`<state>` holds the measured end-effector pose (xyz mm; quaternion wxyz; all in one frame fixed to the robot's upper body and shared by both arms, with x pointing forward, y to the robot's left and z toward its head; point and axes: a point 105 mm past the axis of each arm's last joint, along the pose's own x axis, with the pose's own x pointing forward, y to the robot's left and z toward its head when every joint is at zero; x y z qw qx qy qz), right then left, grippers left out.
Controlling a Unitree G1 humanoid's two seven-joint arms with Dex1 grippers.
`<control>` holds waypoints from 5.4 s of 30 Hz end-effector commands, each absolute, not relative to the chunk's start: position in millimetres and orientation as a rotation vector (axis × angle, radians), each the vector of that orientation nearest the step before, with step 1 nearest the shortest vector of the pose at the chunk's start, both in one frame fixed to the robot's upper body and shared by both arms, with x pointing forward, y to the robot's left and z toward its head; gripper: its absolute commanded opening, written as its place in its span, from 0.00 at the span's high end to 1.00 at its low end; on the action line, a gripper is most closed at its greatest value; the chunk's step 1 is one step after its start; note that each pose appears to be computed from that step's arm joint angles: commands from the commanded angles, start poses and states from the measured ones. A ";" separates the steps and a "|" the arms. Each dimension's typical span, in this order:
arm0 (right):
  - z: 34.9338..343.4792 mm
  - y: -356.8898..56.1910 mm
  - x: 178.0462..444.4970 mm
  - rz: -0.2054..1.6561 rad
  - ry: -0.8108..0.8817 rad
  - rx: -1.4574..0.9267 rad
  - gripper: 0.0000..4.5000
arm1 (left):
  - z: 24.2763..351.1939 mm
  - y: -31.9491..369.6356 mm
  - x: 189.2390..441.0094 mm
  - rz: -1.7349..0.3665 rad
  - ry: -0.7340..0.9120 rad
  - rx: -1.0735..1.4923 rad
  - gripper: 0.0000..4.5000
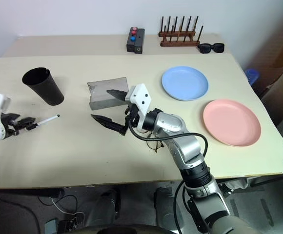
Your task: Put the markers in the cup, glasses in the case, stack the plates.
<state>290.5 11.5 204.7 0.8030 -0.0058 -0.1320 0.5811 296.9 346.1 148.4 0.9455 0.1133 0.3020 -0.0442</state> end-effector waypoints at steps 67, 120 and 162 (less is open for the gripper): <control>222.9 -1.3 302.3 1.146 -0.387 -0.104 0.00 | 254.8 299.5 408.3 0.233 -0.425 0.116 0.99; 173.2 -132.7 290.0 1.063 0.038 -0.425 0.00 | 148.5 148.8 397.1 -0.822 0.429 0.398 0.05; 131.8 -108.0 291.4 0.995 0.352 -0.237 0.00 | 133.8 154.2 298.6 -1.433 0.368 0.786 0.91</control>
